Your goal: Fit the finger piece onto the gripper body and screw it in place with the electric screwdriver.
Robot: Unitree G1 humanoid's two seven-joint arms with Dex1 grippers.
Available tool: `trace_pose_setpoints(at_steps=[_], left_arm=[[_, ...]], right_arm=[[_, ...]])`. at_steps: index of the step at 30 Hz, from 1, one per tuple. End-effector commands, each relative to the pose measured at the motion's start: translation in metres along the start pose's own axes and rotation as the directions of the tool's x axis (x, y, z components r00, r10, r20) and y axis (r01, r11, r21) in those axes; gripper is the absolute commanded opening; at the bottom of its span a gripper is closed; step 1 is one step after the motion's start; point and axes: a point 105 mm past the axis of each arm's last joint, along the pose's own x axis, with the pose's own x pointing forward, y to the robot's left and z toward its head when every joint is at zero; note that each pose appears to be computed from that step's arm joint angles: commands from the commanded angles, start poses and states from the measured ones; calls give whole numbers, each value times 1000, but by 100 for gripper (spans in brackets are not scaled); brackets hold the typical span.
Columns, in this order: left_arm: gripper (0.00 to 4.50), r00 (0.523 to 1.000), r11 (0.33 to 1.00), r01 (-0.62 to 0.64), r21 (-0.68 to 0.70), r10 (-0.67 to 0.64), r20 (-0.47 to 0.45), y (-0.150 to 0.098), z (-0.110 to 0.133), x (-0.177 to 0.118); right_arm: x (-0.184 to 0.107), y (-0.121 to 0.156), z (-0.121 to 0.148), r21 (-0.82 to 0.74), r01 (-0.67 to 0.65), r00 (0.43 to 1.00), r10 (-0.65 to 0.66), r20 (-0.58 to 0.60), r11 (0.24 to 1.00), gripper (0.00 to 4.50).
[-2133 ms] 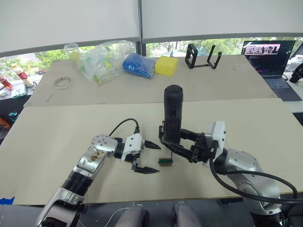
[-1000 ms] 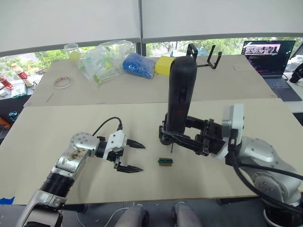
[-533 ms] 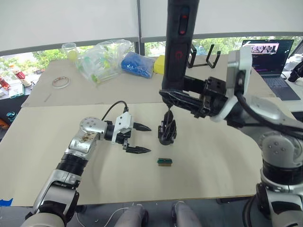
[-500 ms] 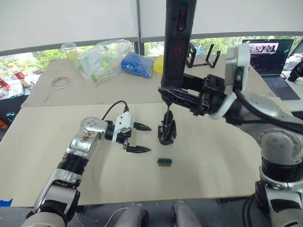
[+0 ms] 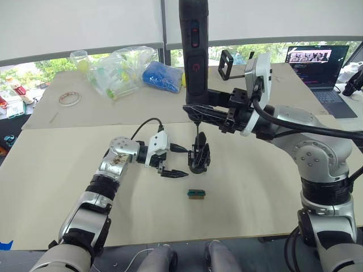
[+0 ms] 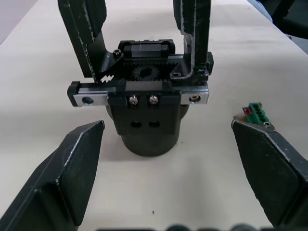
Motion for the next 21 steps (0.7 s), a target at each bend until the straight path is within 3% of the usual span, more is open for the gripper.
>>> trace_pose_setpoints(at_steps=[1,21], left_arm=[[450,1000,999,-9,51,9,6,5,8,0],[450,1000,998,-15,67,14,8,5,7,8]], right_arm=[[-2,4,15,-71,-6,998,11,68,997,191],[-2,8,-6,-80,-10,998,15,66,997,191]])
